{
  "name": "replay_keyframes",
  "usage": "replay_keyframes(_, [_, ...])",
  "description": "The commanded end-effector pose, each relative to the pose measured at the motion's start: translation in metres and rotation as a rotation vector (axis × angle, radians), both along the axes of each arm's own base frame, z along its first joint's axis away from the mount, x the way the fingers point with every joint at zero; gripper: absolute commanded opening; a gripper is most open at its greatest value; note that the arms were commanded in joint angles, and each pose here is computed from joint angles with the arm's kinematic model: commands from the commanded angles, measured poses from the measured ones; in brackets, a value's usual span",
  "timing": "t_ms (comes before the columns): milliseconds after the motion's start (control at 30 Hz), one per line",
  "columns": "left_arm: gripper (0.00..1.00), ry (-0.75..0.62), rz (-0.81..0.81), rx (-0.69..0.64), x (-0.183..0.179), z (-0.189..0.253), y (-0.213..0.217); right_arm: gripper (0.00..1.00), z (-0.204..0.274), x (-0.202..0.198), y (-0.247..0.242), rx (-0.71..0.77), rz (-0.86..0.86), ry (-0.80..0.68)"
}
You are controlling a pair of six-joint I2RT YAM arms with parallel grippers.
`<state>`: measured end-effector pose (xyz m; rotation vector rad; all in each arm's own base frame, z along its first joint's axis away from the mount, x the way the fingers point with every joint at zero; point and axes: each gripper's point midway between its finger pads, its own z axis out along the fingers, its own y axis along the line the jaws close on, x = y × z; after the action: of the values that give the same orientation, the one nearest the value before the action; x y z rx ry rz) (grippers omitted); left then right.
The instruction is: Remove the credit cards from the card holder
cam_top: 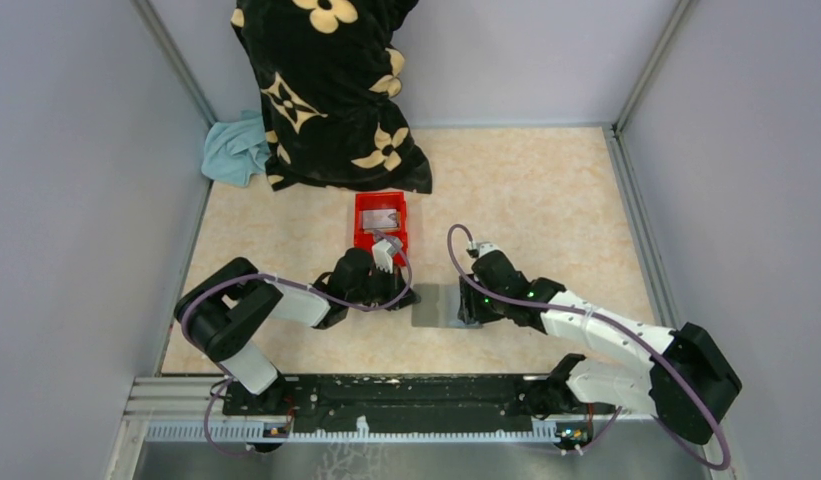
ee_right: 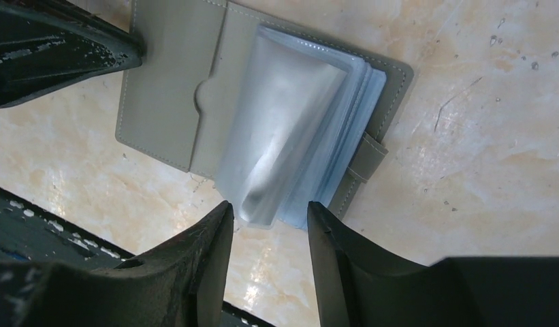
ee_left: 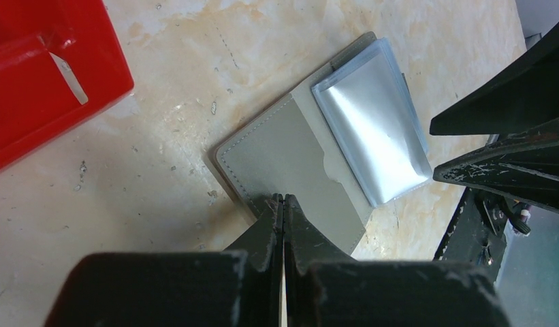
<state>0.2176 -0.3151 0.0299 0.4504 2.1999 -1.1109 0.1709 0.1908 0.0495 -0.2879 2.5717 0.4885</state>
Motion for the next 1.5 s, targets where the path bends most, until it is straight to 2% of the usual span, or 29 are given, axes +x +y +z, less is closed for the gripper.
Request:
replay_keyframes(0, [0.00, -0.027, -0.017, -0.027, 0.001, 0.013, -0.005, 0.45, 0.011, 0.017, 0.011, 0.051, -0.006, -0.062])
replay_keyframes(267, [0.00, -0.019, -0.022, -0.035, 0.000, 0.012, -0.006, 0.47, -0.003, 0.015, 0.010, 0.044, -0.009, -0.039])
replay_keyframes(533, [0.00, -0.015, -0.029, -0.038, -0.001, 0.012, -0.007, 0.62, 0.004, 0.017, 0.001, 0.050, -0.028, -0.059])
replay_keyframes(867, [0.00, -0.007, -0.022, -0.029, -0.003, 0.008, -0.004, 0.60, 0.006, 0.018, 0.012, 0.114, -0.007, -0.064])
replay_keyframes(1333, [0.00, -0.019, -0.017, -0.052, -0.003, 0.015, -0.006, 0.58, 0.039, 0.027, 0.010, 0.110, -0.002, -0.133])
replay_keyframes(1467, [0.00, -0.019, -0.017, -0.057, -0.003, 0.016, -0.007, 0.58, 0.033, 0.029, 0.019, 0.114, 0.022, -0.111])
